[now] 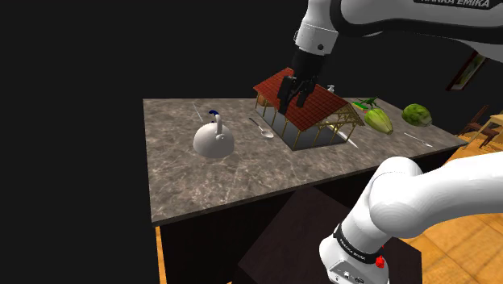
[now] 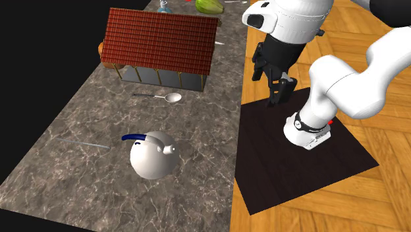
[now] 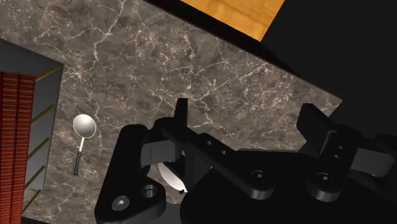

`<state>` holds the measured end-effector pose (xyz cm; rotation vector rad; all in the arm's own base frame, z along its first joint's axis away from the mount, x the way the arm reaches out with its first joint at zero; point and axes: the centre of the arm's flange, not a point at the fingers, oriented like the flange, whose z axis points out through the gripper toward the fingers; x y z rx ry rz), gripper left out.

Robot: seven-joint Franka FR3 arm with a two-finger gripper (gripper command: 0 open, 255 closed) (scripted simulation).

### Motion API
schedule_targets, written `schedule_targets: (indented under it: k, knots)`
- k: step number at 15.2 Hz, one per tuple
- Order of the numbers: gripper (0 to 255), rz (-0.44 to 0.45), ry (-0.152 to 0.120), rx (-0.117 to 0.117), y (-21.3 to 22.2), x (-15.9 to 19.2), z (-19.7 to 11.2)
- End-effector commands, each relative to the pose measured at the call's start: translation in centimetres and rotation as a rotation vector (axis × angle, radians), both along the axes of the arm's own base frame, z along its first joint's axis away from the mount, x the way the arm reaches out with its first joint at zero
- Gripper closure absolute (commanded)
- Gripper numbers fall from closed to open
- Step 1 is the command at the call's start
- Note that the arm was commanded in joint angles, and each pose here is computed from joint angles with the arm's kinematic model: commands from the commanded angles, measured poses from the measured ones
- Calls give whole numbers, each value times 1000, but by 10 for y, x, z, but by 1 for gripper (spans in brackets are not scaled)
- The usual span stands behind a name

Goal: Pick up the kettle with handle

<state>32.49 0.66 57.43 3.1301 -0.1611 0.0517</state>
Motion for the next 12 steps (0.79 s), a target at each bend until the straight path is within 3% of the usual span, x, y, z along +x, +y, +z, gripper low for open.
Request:
schedule_targets:
  k: [1, 12]
  knots:
    - [0, 0, 0, 0, 0, 0, 0]
    - [0, -135, -28, 9, -14, 124, -66]
